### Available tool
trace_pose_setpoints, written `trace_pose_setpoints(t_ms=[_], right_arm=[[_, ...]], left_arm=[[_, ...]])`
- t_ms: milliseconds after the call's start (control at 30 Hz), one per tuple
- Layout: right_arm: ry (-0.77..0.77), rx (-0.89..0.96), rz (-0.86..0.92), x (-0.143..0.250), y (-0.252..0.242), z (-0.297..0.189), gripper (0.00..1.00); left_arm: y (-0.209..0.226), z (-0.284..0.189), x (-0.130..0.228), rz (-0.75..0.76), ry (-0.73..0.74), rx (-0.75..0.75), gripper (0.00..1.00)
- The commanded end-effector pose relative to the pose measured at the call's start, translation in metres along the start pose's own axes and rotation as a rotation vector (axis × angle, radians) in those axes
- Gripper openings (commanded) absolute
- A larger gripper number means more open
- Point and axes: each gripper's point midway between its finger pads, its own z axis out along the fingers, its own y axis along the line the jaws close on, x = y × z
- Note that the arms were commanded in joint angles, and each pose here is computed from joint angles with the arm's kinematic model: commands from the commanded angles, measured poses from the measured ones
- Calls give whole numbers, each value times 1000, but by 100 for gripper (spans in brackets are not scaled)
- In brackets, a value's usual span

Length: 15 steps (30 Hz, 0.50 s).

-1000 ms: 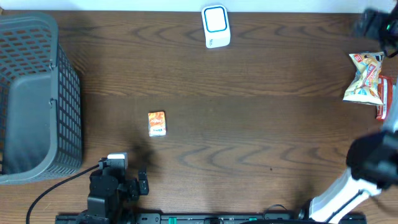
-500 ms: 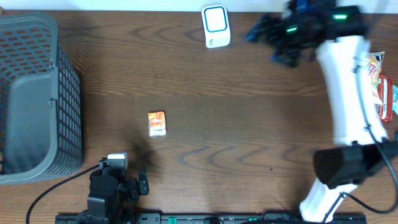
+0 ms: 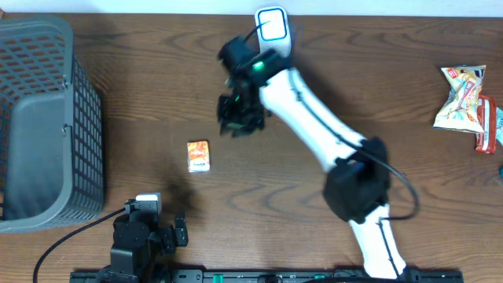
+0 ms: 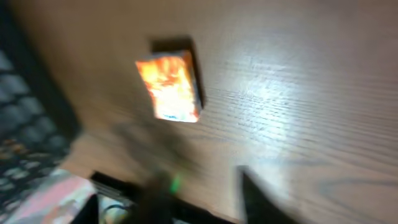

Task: Scan the item barcode
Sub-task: 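Reach the right gripper to the small orange Kleenex tissue pack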

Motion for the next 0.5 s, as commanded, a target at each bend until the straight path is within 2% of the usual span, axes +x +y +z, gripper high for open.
trace_pose_setpoints(t_ms=[0,167,467], right_arm=[[58,56,10,8,-6,35,1],[140,49,-85,24,1,63,1],[45,36,-243,16,21,70,1]], left_arm=[[1,0,1,1,3,-7,100],[1,0,1,1,3,-7,100],[1,0,1,1,3,-7,100]])
